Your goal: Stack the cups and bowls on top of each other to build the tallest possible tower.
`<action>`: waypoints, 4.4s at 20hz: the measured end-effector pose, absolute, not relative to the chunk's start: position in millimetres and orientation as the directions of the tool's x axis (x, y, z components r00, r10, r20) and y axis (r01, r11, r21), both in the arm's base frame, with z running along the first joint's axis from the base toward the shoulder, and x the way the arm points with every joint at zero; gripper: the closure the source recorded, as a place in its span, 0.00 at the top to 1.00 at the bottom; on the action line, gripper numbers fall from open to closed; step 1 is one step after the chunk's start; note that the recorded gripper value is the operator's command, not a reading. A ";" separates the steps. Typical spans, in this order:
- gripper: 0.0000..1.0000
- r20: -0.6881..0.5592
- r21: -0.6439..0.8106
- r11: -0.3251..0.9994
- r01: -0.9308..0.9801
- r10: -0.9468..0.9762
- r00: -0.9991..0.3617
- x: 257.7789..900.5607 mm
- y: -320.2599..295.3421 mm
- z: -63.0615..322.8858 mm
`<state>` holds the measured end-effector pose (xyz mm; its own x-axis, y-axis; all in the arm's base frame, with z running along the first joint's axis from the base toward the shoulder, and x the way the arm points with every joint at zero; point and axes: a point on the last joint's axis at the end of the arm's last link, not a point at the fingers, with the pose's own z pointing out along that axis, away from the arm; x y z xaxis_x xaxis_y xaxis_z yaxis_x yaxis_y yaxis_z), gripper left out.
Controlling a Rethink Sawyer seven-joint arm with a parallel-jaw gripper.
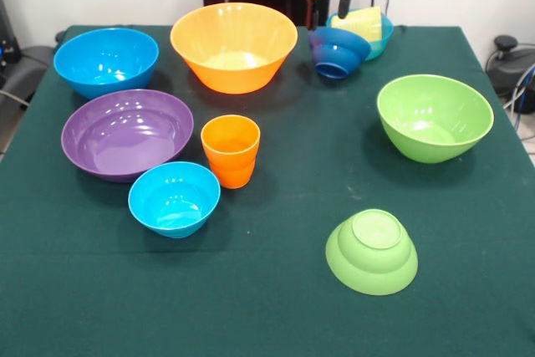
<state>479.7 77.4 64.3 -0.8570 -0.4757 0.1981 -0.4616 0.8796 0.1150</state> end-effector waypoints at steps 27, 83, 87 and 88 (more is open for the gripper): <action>1.00 0.225 0.097 0.898 -0.429 -0.440 -0.870 491.2 52.7 76.8; 1.00 0.231 0.069 0.915 -0.398 -0.402 -0.886 544.4 -3.5 64.4; 1.00 0.224 0.054 0.920 -0.387 -0.389 -0.894 546.7 -13.1 70.5; 1.00 0.223 0.053 0.920 -0.388 -0.389 -0.894 546.6 -13.7 71.0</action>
<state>546.6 -13.7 71.0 -0.8936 -0.3892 0.2235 -0.3876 0.9203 0.0530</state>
